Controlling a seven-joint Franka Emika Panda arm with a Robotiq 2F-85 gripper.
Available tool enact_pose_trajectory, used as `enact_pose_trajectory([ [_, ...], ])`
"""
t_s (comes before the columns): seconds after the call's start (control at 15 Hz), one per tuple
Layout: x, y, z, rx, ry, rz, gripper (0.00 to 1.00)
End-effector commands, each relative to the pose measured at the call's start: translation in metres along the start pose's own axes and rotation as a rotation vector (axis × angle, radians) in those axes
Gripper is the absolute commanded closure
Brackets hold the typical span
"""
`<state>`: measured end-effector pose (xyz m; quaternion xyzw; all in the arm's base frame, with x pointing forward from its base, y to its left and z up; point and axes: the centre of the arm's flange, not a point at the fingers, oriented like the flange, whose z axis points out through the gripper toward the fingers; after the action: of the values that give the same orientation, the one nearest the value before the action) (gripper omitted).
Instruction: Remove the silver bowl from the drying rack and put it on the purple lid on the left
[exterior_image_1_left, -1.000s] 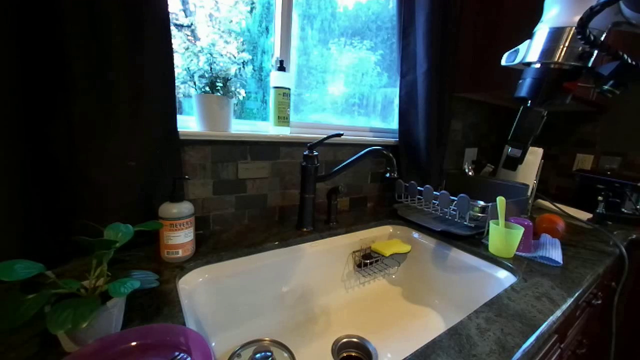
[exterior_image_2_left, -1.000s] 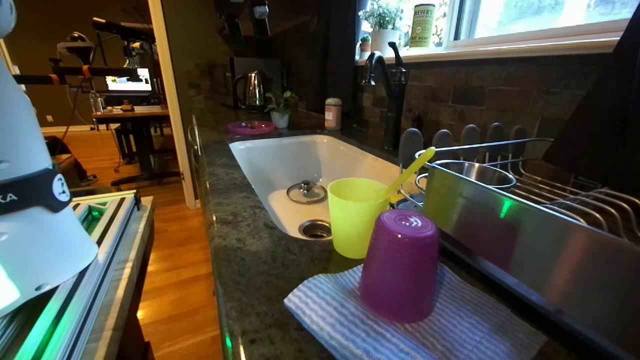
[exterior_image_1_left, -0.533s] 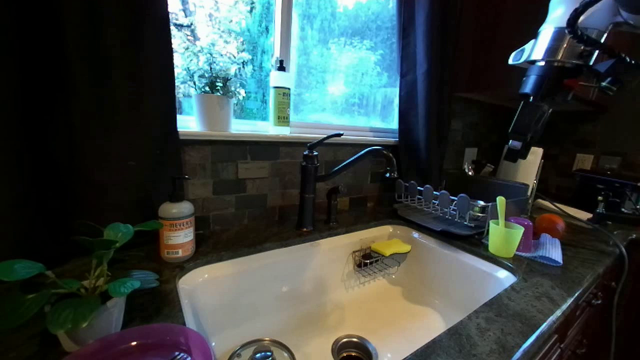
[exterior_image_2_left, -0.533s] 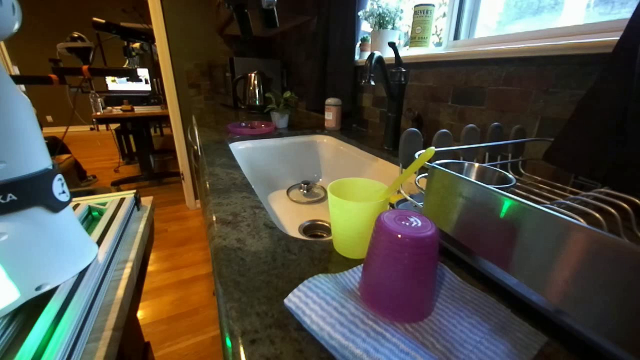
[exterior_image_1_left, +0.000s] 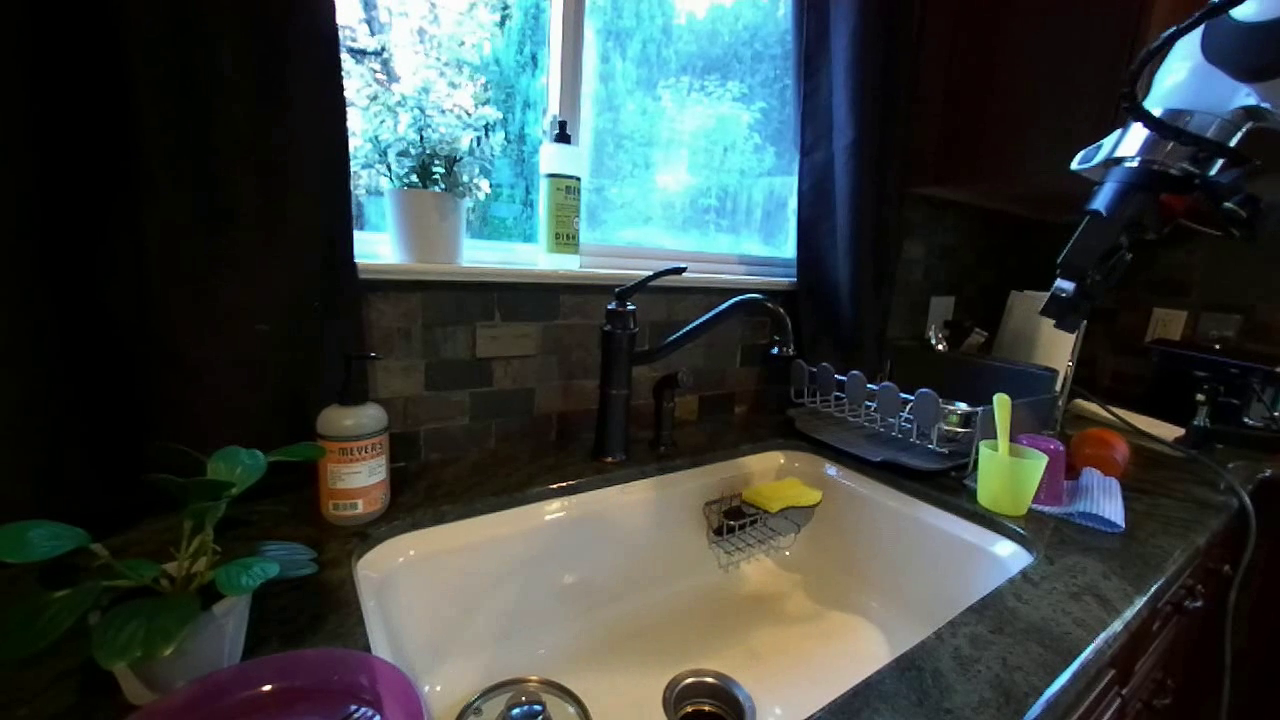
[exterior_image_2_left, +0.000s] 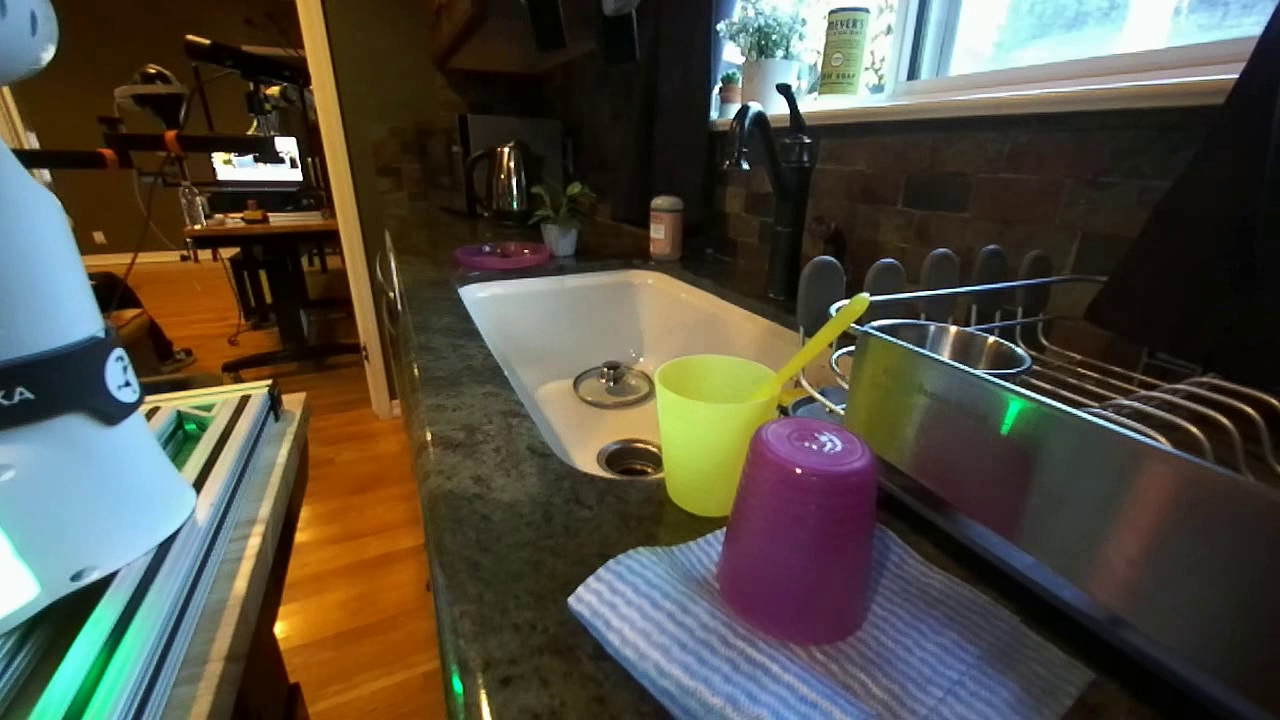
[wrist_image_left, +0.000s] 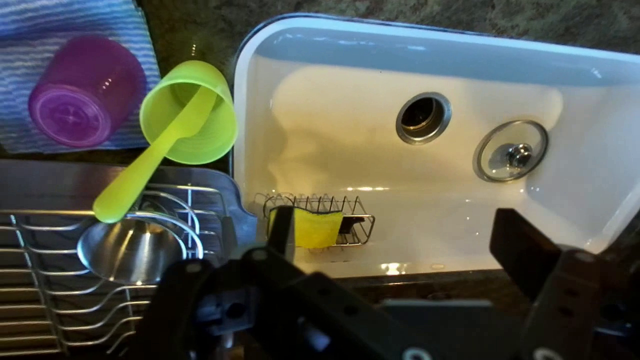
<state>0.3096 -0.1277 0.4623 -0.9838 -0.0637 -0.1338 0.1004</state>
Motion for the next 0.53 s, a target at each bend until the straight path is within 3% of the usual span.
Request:
enact_pose_trajectory([
  [0.0,0.023,0.045,-0.003,0.028,-0.026,0.030,0.00],
  [0.33,0.036,0.066,-0.026,-0.177,-0.163,-0.068,0.00],
  [0.4,0.028,0.058,-0.016,-0.106,-0.099,-0.043,0.00],
  [0.47,0.031,0.060,-0.018,-0.120,-0.105,-0.041,0.00],
])
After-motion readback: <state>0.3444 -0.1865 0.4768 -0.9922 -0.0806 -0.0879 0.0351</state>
